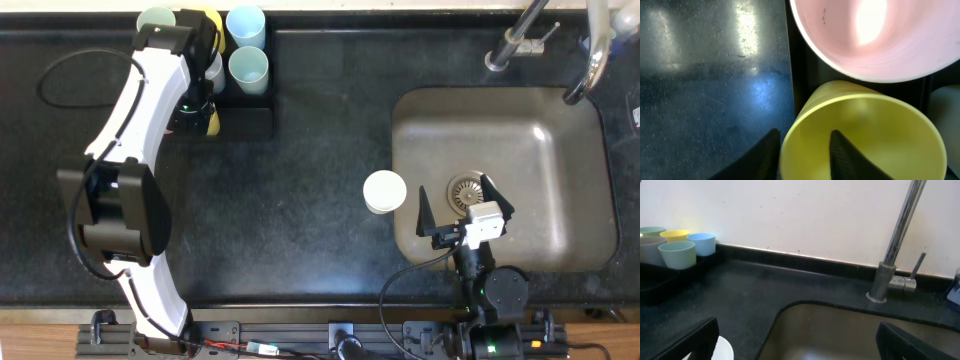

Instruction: Store Cups

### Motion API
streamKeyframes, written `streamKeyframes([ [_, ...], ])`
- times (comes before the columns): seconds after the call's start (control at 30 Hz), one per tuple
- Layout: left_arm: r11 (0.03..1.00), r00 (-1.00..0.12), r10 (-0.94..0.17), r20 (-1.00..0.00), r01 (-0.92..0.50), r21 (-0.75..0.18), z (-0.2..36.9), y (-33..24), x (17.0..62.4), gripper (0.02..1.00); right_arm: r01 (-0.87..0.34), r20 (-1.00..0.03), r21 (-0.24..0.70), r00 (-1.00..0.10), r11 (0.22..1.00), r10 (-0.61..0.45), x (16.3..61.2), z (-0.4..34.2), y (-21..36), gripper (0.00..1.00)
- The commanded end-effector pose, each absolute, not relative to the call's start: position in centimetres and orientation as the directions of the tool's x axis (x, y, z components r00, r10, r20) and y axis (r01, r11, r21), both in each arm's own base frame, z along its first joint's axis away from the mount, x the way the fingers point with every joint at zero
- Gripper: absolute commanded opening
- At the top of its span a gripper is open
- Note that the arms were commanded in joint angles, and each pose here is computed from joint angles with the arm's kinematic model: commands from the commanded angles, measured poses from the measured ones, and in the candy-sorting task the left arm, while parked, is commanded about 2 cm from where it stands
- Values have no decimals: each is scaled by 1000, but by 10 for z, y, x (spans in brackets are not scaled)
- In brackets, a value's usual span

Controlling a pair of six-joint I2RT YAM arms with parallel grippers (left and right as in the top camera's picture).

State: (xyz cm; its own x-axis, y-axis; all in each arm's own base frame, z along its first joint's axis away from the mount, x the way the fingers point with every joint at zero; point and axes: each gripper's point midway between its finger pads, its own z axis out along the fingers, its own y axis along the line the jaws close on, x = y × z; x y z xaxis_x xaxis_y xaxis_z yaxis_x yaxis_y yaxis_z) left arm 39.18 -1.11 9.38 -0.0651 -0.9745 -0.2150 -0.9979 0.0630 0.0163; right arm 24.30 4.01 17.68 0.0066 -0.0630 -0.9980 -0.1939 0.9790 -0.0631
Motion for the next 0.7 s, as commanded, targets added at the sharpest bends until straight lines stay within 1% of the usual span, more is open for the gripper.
streamKeyframes([
  [0.03,54,-56,-974,-219,-998,15,97,-11,390,457,-200,-998,-57,6,978,-57,243,174,41,998],
  [0.1,61,-58,-972,-227,-998,-7,109,-12,388,498,-200,-998,-57,6,978,-57,243,174,41,998],
  [0.2,74,-54,-970,-237,-994,-79,136,-15,387,533,-200,-998,-57,6,978,-57,243,174,41,998],
  [0.23,84,-45,-967,-250,-985,-148,161,-15,385,592,-200,-998,-57,6,978,-57,243,174,41,998],
  [0.27,91,-39,-964,-264,-978,-188,176,-14,384,652,-200,-998,-57,6,978,-57,243,174,41,998],
  [0.33,117,-26,-951,-308,-953,-280,210,-11,380,833,-200,-998,-57,6,978,-57,243,174,41,998],
  [0.37,160,-42,-938,-343,-932,-324,227,-9,381,947,-200,-998,-57,6,978,-57,243,174,41,996],
  [0.4,218,-65,-921,-384,-903,-370,246,-7,383,1000,-200,-998,-57,6,978,-57,243,174,41,998],
  [0.43,288,-94,-897,-432,-865,-411,265,-7,388,1000,-200,-998,-57,6,978,-57,243,174,41,998],
  [0.47,395,-140,-854,-501,-801,-450,290,-8,397,1000,-200,-998,-57,6,978,-57,243,174,41,998],
  [0.5,503,-186,-799,-571,-728,-467,312,-11,407,1000,-200,-998,-57,6,978,-57,243,174,41,996],
  [0.53,619,-232,-724,-650,-635,-462,335,-17,417,1000,-200,-998,-57,6,978,-57,243,174,41,996],
  [0.57,730,-269,-629,-729,-527,-435,358,-26,428,1000,-200,-998,-57,6,978,-57,243,174,41,998],
  [0.6,825,-290,-521,-803,-412,-386,380,-37,437,1000,-200,-998,-57,6,978,-57,243,174,41,996],
  [0.63,900,-291,-406,-867,-292,-323,400,-49,445,1000,-200,-998,-57,6,978,-57,243,174,41,998],
  [0.67,947,-267,-309,-913,-179,-268,417,-63,451,1000,-200,-998,-57,6,978,-57,243,174,41,998],
  [0.7,971,-226,-238,-945,-77,-226,433,-75,454,1000,-200,-998,-57,6,978,-57,243,174,41,998],
])
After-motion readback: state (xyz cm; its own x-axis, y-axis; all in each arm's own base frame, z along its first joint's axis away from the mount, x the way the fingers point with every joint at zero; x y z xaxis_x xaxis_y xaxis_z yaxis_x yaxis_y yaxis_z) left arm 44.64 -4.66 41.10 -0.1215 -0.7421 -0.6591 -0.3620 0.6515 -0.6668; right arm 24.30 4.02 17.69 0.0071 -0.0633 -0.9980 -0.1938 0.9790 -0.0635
